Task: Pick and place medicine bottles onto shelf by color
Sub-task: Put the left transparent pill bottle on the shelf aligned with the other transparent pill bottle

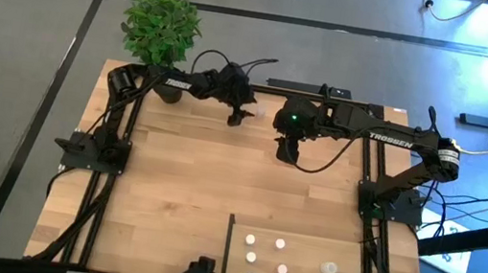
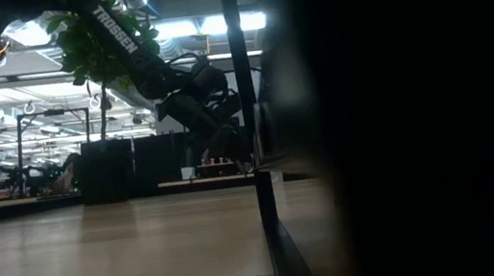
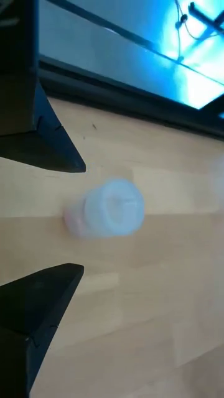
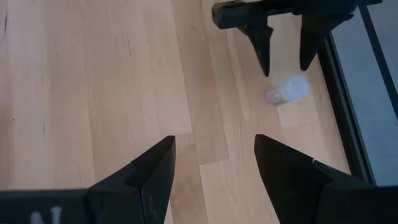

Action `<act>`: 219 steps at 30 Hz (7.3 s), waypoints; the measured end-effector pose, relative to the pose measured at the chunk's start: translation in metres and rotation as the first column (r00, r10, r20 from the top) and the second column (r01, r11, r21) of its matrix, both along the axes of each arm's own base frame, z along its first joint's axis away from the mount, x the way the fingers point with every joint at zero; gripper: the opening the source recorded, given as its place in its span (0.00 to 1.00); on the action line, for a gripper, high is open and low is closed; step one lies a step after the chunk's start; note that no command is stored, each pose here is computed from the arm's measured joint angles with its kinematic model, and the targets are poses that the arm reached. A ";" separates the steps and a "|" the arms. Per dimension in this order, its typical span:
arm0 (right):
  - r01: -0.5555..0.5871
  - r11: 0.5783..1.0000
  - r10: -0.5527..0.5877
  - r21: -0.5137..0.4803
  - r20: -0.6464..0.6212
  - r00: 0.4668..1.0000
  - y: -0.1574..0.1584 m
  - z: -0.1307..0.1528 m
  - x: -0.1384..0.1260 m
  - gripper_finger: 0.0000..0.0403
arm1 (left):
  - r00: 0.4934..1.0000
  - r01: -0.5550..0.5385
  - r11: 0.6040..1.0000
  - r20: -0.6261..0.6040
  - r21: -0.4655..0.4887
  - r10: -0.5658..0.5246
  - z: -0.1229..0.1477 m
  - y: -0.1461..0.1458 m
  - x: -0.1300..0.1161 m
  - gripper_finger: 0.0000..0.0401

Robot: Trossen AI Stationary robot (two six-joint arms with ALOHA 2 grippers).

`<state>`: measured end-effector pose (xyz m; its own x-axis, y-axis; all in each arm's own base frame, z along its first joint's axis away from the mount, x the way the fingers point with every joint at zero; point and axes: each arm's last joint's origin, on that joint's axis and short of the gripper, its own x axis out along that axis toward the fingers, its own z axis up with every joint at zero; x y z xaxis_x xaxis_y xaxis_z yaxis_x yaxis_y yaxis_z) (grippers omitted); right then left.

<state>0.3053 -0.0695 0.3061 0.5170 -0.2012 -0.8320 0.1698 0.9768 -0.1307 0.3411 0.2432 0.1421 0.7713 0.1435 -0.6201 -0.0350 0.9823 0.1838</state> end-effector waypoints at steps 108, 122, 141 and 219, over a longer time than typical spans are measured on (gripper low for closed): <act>-0.001 1.000 0.001 0.000 0.001 1.000 0.000 0.000 0.000 0.55 | 0.999 0.041 0.988 0.040 -0.149 -0.035 0.002 -0.008 0.002 0.61; 0.001 1.000 -0.001 -0.003 0.019 1.000 0.000 0.001 0.001 0.55 | 0.982 0.137 0.990 0.133 -0.016 -0.134 0.009 -0.006 0.009 0.61; 0.000 1.000 0.000 -0.009 0.044 0.999 -0.001 0.003 0.003 0.55 | 0.978 0.184 0.980 0.089 0.080 -0.191 0.001 -0.008 0.011 0.61; -0.086 0.996 0.089 -0.038 0.085 0.992 0.018 0.005 0.011 0.55 | 0.991 -0.080 0.996 0.112 0.028 0.077 0.129 -0.156 -0.128 0.61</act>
<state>0.3163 -0.0516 0.3115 0.6035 -0.1798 -0.7768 0.0960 0.9835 -0.1530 0.2130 0.0873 0.2712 0.8203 0.2249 -0.5259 -0.1335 0.9693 0.2064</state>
